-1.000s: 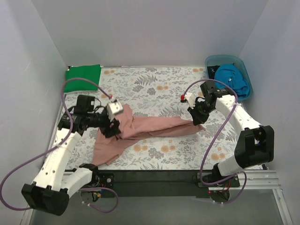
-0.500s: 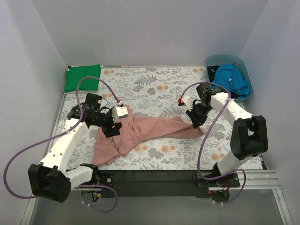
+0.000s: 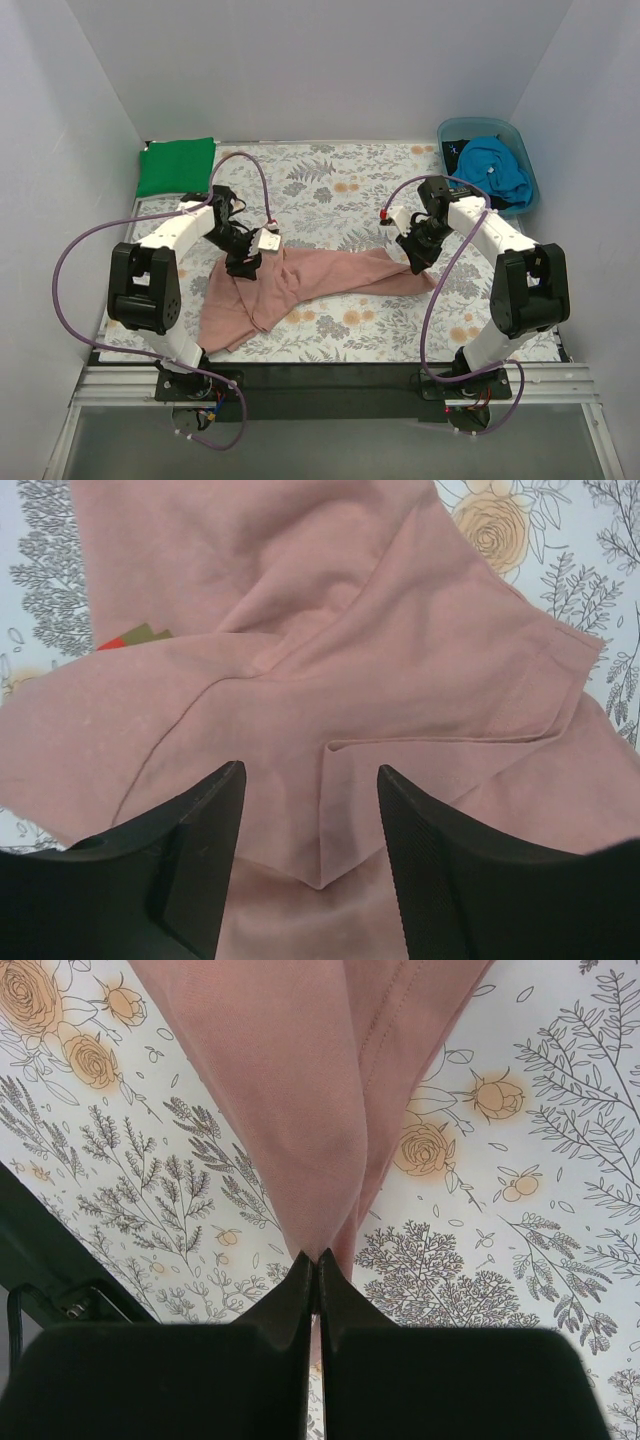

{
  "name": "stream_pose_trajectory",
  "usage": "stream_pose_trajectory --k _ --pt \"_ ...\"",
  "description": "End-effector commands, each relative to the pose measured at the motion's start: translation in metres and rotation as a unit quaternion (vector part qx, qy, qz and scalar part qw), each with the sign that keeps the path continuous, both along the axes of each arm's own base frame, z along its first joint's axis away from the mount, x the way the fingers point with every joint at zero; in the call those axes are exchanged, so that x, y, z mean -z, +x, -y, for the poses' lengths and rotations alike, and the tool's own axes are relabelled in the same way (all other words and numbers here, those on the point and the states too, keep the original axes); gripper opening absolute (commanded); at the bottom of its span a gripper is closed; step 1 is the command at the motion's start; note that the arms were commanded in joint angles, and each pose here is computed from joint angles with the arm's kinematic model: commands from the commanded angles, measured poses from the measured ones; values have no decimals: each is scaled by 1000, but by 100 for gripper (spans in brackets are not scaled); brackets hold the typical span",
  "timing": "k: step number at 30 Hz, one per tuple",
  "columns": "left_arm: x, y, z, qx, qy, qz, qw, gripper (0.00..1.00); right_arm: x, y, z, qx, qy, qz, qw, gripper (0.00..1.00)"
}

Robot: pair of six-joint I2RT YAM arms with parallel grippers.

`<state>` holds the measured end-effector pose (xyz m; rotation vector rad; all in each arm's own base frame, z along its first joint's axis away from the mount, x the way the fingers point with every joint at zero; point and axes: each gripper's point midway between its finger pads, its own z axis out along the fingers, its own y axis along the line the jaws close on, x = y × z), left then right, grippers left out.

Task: Fold and stack the t-shirts
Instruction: Flatten the tshirt out

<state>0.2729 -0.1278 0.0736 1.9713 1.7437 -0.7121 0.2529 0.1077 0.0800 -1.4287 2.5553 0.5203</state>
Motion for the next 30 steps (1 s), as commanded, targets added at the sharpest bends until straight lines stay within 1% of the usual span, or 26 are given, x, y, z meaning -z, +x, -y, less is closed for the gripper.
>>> stream_pose_trajectory --k 1,2,4,7,14,17,18,19,20,23,27,30 --pt "-3 -6 -1 45 -6 22 999 52 -4 -3 -1 1 3 -1 1000 1" --pt "-2 -8 -1 46 -6 21 999 47 -4 -3 -1 -1 2 0 1000 1" --pt "6 -13 -5 43 2 14 999 46 -3 -3 -2 -1 2 -3 1000 1" --pt "16 -12 -8 40 11 23 999 47 -1 -3 -2 0 3 -7 1000 1" --pt "27 0 -9 34 17 42 998 47 -2 -4 -2 -2 4 -7 1000 1" --pt "29 1 -8 34 15 39 999 46 0 -6 -1 -2 2 -9 1000 1" --pt "29 1 -8 35 16 38 999 43 0 -7 -1 0 2 -11 1000 1" --pt "29 -2 -8 35 16 33 999 37 -1 -7 -1 0 4 -10 1000 1" --pt "27 -3 -8 37 14 31 999 33 0 -8 -2 -1 4 -11 1000 1" --pt "24 -14 -8 45 11 20 999 26 -3 -6 -2 -2 5 -5 1000 1" --pt "25 -38 -9 48 3 -6 999 18 -2 -3 -3 -1 8 -7 1000 1" --pt "27 -44 -10 46 4 -1 999 18 -1 -4 -3 -2 7 -9 1000 1"
